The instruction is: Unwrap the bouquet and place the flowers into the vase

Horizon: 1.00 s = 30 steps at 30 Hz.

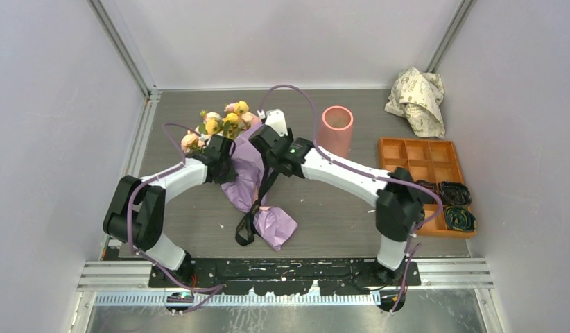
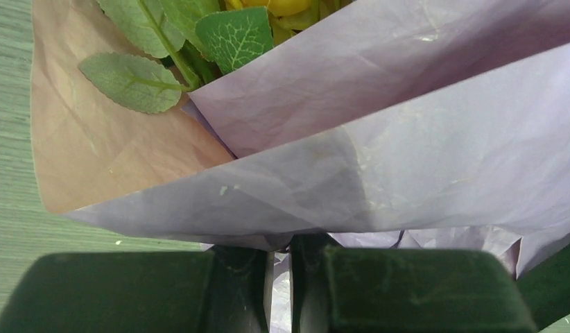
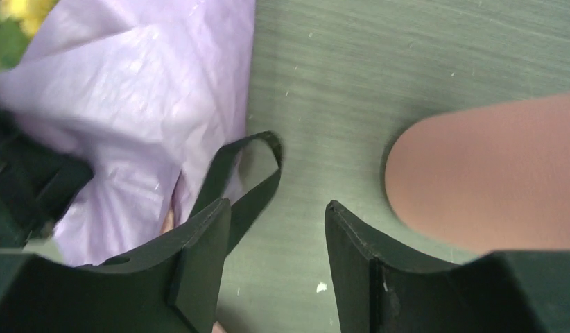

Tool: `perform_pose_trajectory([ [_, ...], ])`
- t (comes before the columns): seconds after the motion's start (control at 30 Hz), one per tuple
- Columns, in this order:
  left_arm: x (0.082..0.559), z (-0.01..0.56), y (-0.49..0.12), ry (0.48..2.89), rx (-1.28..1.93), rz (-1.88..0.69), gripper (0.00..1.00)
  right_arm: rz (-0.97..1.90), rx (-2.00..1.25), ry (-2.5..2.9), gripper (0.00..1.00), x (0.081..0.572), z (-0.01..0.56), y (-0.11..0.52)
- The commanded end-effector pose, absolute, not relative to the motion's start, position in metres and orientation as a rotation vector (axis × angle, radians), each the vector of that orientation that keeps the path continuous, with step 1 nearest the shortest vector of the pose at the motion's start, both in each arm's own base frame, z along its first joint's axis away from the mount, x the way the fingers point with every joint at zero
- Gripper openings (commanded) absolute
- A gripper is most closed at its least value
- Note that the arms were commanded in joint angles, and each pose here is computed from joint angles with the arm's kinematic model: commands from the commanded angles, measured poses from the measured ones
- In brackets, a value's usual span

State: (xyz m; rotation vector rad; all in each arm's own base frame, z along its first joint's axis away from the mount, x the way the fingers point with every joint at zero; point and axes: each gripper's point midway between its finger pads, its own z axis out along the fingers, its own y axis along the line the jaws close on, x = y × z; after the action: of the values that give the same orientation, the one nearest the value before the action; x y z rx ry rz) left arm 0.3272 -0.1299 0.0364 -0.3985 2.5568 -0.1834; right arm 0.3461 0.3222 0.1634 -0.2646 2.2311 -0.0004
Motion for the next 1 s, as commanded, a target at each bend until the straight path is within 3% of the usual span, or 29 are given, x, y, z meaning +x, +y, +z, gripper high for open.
perform_pose_trajectory([
  [0.0, 0.313, 0.051, -0.132, 2.580, -0.380, -0.223, 0.12, 0.239, -0.262, 2.169, 0.57, 0.300, 0.211, 0.335],
  [0.37, 0.301, 0.144, -0.113, 2.397, -0.400, -0.235, 0.21, 0.575, -0.417, 2.296, 0.54, 0.195, 0.171, 0.363],
  [0.6, 0.270, 0.181, -0.093, 2.301, -0.429, -0.248, 0.24, 0.603, -0.468, 2.366, 0.48, 0.184, 0.136, 0.380],
  [0.97, 0.246, 0.171, -0.087, 2.321, -0.444, -0.267, 0.24, 0.680, -0.509, 2.425, 0.42, 0.171, 0.115, 0.415],
])
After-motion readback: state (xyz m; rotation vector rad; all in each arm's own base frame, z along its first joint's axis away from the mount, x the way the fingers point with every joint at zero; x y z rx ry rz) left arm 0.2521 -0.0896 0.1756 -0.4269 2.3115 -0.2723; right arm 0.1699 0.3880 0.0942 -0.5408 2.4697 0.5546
